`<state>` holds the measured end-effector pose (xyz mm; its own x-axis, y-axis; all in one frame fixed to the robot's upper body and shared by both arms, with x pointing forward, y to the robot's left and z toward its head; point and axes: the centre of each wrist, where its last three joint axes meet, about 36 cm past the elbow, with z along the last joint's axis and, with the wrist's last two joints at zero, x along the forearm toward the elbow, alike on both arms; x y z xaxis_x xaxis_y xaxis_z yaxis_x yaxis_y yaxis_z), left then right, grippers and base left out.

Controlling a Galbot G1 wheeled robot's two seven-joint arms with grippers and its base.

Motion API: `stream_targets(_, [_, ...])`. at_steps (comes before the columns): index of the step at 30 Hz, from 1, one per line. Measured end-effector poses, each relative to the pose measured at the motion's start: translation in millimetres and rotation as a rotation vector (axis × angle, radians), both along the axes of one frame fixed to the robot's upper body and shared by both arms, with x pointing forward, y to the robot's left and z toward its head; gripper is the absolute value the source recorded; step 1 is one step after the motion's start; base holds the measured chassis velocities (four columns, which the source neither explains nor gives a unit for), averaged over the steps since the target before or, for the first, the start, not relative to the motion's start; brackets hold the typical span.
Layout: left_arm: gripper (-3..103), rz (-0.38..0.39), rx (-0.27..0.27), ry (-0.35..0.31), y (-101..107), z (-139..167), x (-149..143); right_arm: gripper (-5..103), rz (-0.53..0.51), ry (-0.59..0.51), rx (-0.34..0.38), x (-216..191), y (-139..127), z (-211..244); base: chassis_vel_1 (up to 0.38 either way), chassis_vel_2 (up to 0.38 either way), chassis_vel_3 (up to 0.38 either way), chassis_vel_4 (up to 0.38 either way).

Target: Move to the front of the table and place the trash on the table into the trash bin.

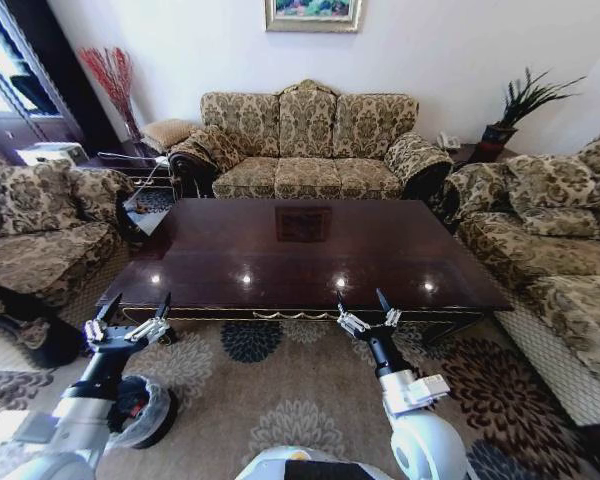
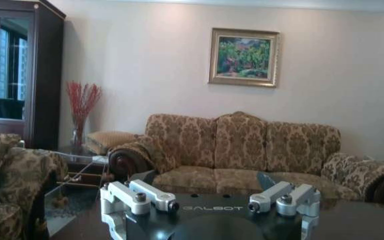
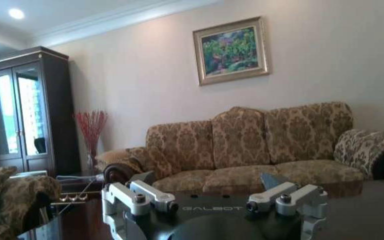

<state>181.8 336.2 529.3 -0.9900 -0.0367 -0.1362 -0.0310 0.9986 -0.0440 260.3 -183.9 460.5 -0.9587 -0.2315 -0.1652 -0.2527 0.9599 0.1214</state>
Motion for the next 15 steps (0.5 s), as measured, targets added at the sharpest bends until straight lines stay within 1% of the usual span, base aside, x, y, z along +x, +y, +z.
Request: stream_targets(15, [100,0.000,0.000,0.000,0.0,0.0,0.0,100,0.000,0.000,0.000,0.0,0.0,0.0,0.000,0.000,0.000,0.000])
